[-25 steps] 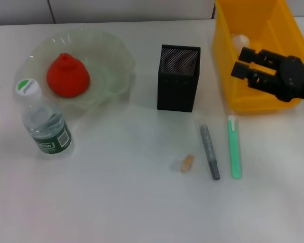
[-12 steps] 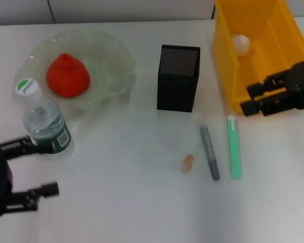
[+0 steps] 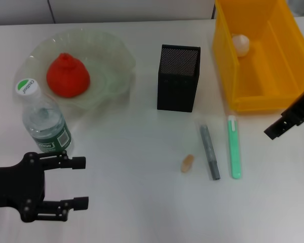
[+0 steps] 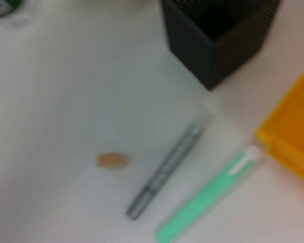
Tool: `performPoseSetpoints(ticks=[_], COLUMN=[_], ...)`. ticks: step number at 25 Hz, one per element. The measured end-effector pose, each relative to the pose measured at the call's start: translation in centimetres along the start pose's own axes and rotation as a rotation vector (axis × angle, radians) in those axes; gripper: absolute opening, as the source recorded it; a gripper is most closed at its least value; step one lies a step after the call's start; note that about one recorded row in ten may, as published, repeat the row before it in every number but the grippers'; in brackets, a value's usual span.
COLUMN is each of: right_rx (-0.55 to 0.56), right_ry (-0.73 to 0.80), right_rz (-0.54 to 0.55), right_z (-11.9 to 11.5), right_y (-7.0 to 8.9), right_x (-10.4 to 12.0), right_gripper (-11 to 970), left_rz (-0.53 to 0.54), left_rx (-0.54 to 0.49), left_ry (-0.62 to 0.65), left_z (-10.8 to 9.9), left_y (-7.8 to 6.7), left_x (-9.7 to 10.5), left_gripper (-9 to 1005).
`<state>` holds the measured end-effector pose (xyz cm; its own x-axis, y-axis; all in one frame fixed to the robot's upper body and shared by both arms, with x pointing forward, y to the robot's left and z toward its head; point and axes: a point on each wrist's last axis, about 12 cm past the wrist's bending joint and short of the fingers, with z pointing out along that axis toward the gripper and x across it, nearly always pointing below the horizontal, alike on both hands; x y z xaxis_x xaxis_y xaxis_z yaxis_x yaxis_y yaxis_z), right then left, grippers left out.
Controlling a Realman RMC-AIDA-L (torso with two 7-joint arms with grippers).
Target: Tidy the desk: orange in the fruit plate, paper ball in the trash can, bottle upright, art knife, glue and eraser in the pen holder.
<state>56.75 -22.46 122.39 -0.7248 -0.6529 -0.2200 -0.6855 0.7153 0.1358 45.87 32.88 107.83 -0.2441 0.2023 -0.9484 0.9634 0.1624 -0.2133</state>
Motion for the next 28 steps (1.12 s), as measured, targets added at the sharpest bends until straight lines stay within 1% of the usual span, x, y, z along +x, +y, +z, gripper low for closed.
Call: performPoseSetpoints(ticks=[3,4,5,8,11,16,20,25,28], right_rx=[0.048,0.062,0.062,0.078,0.082,0.048,0.039,0.048,0.049], right_ry=[0.013,0.014,0.014,0.001,0.002,-0.032,-0.047,-0.038,-0.035], right_rz=[0.054,0.084,0.084,0.132,0.164,0.178,0.169,0.155,0.154], right_z=[1.8,2.9,2.9,4.8,6.4,8.3,9.0,9.4,9.4], right_y=[-0.1,-0.2,-0.2,-0.6,-0.7,-0.4,-0.1,0.0,0.0], right_x=[-0.8,-1.2,-1.2,-1.7,-1.9,-2.5,-2.7,-2.9,-3.0], right_gripper=[641,640,640,640,639,638,626,412,397], left_rz=[-0.006,-0.009,-0.009,-0.011,-0.012,-0.011,-0.013,-0.016,-0.018], left_rx=[-0.011,-0.011,-0.011,-0.007,-0.007,-0.014,-0.020,-0.033,-0.043], left_ry=[0.013,0.016,0.016,0.016,0.015,0.021,0.024,0.029,0.035], left_z=[0.4,0.6,0.6,0.9,1.0,0.9,0.9,1.0,1.2], left_y=[0.2,0.2,0.2,0.2,0.1,0.1,0.1,0.2,0.3], left_x=[0.2,0.3,0.3,0.4,0.5,0.7,0.7,0.8,1.0], left_gripper=[797,797,797,797,797,797,797,797,797])
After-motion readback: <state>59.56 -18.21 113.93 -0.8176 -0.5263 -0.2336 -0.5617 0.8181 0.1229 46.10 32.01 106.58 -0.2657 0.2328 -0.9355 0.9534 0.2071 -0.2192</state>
